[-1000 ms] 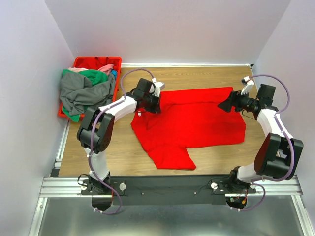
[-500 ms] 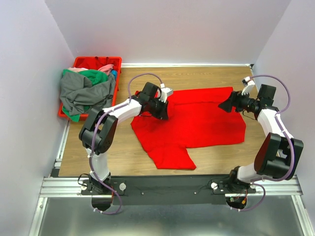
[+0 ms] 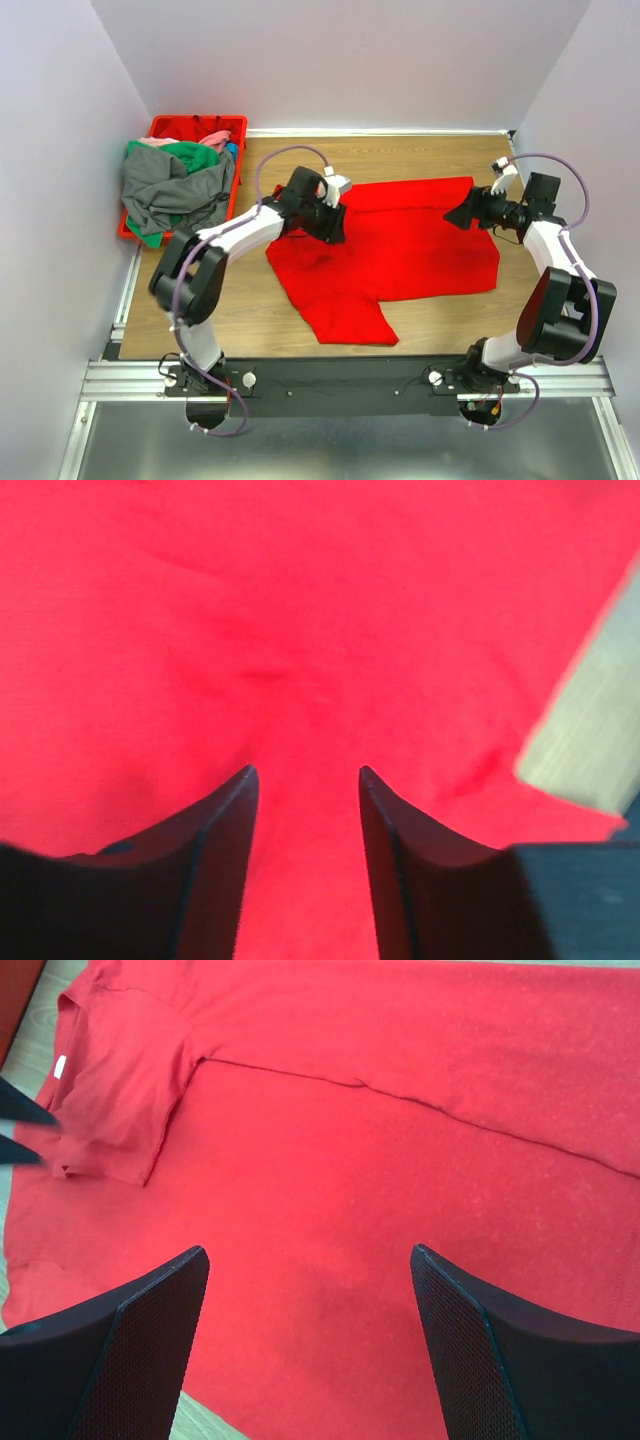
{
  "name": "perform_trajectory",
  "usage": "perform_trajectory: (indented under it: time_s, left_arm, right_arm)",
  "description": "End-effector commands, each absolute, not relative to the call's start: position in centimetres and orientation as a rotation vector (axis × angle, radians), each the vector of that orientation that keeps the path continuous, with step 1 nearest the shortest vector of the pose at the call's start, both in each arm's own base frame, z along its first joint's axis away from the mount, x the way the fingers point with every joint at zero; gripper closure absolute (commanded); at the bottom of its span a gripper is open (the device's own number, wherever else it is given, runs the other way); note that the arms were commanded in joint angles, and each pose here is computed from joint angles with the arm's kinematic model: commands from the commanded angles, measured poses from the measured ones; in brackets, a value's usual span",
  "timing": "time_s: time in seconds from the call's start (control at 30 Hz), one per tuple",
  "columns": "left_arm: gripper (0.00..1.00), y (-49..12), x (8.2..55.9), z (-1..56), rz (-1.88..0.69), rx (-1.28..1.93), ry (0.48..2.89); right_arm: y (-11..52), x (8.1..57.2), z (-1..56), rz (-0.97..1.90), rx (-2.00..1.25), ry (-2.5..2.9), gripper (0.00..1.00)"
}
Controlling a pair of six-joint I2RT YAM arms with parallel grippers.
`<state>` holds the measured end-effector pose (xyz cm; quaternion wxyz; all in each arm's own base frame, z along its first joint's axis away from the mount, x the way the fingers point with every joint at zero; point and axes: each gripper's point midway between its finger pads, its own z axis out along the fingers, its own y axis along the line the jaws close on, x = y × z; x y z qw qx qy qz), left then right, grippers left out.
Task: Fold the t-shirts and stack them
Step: Fold the tshirt
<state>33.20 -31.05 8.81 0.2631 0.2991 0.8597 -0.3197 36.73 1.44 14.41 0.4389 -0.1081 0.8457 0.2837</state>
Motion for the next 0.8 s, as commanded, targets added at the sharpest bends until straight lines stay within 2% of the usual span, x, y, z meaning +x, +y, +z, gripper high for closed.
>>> perform_trajectory:
  time_s: [0.0,0.07,0.23,0.57,0.77]
  left_arm:
    - [0.43,-25.5,39.2,15.9,-0.554,0.497,2.127]
    - [0.37,-22.4,39.8,16.5,-0.541,0.374,2.109]
    - [0.36,-16.0,42.9,16.0,-0.585,0.075,2.116]
    - [0.38,-13.4,49.2,14.1,-0.418,-0.116,2.172]
    - [0.42,-12.9,51.8,9.7,-0.314,-0.106,2.279]
  right_arm:
    - [1.1,36.4,13.4,0.710,-0.256,2.133,0.12]
    - [1.0,36.5,13.2,0.710,-0.253,2.138,0.12]
    - [0.7,36.6,12.7,0.698,-0.243,2.155,0.12]
    - [0.0,37.2,11.3,0.670,-0.208,2.202,0.12]
    - [-0.3,37.4,10.8,0.657,-0.196,2.219,0.12]
